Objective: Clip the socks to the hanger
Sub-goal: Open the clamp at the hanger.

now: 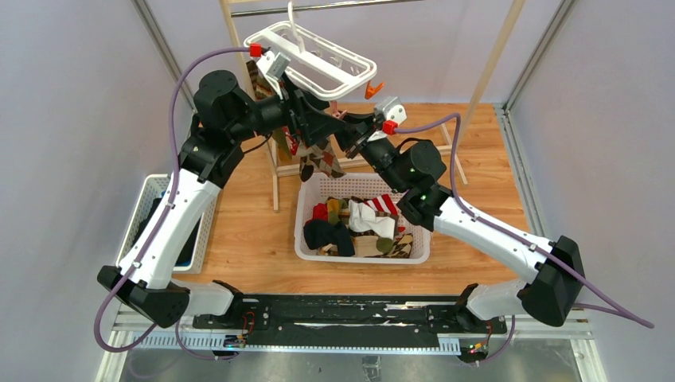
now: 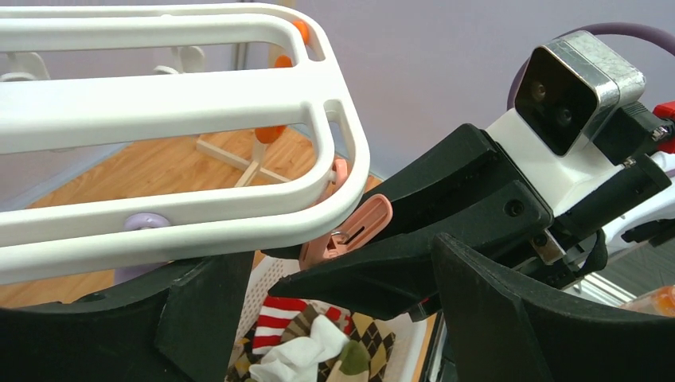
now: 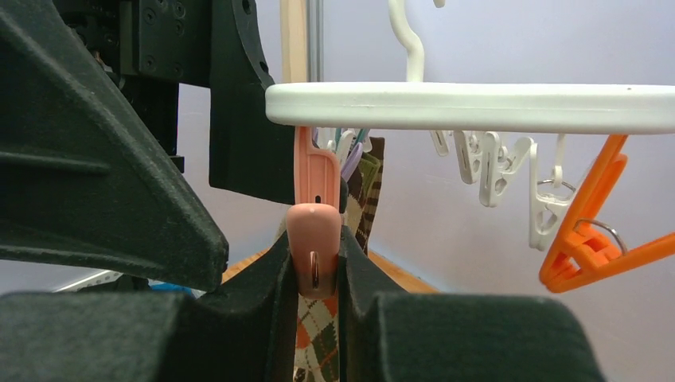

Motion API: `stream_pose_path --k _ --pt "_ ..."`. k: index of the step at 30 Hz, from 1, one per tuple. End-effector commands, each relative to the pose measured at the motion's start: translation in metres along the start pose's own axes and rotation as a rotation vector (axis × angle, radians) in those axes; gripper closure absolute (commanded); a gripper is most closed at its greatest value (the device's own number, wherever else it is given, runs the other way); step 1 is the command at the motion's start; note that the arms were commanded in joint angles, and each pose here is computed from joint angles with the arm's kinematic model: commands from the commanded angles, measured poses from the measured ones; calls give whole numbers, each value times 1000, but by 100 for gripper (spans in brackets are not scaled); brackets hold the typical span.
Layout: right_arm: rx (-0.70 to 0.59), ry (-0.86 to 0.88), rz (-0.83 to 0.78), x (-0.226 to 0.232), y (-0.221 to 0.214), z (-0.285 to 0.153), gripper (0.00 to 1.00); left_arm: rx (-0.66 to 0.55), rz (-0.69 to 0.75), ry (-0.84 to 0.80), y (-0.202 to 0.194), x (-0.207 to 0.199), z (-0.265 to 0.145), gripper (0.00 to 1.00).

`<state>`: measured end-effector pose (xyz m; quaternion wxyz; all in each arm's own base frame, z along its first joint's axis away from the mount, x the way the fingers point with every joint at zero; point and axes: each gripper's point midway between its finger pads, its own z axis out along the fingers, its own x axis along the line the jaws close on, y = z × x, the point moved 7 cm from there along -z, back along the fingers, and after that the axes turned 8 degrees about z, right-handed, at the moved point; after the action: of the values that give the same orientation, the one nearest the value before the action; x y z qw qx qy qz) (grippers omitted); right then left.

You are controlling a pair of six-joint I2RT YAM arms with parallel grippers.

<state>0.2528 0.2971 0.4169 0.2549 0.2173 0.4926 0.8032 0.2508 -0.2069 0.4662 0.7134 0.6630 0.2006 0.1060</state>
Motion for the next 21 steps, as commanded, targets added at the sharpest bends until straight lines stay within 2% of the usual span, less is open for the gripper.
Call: stream_pose_path --k 1,9,13,21 --pt "12 80 31 21 2 4 100 -52 61 18 10 2 5 14" --pt "48 94 70 33 -4 7 100 -93 -38 32 2 -2 4 18" --pt "67 109 85 41 -6 9 100 -100 -37 48 1 -2 2 20" --pt "74 117 100 46 -6 10 100 -66 10 137 -9 9 -1 33"
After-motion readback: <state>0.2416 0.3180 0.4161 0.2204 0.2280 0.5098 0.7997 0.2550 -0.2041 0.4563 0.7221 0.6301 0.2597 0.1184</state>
